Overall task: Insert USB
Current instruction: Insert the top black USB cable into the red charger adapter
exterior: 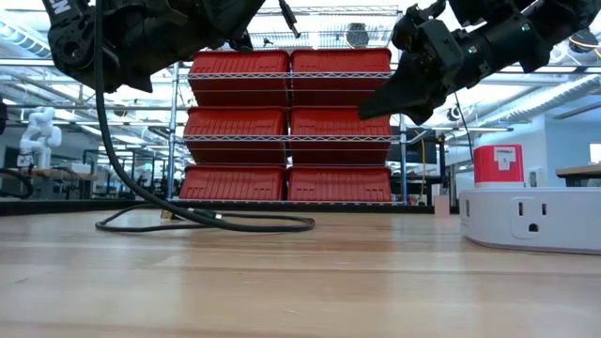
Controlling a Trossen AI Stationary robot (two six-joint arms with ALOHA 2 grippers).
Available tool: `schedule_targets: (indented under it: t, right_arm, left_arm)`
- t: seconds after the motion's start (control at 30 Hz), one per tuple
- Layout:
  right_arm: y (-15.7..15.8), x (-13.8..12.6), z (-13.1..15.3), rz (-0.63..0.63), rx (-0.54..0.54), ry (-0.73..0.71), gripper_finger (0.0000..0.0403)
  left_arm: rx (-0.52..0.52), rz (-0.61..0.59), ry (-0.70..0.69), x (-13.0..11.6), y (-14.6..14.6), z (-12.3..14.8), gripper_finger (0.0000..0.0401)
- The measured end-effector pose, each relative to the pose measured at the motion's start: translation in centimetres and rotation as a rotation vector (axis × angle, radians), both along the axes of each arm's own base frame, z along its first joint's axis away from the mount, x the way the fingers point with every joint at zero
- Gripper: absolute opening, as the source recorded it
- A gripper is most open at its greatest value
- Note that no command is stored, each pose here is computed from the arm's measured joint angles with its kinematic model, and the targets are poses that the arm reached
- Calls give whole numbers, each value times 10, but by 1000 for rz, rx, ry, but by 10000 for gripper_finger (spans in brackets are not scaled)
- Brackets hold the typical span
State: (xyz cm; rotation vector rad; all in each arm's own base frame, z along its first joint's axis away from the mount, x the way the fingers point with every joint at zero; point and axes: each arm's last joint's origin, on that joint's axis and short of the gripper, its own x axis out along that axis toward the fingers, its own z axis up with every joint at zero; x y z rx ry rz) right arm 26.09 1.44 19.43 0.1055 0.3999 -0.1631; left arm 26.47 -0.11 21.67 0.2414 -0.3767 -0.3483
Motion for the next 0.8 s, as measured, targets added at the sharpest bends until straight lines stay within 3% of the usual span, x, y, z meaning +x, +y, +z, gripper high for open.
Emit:
schedule_targets:
  t: [0.63,0.8]
  right_arm:
    - [0,0,0,-2,5,0,130]
    - [0,0,0,-22,53,-7,130]
  left_arm:
    - [0,0,0,0,0,0,1]
    - [0,1,0,0,0,0,1]
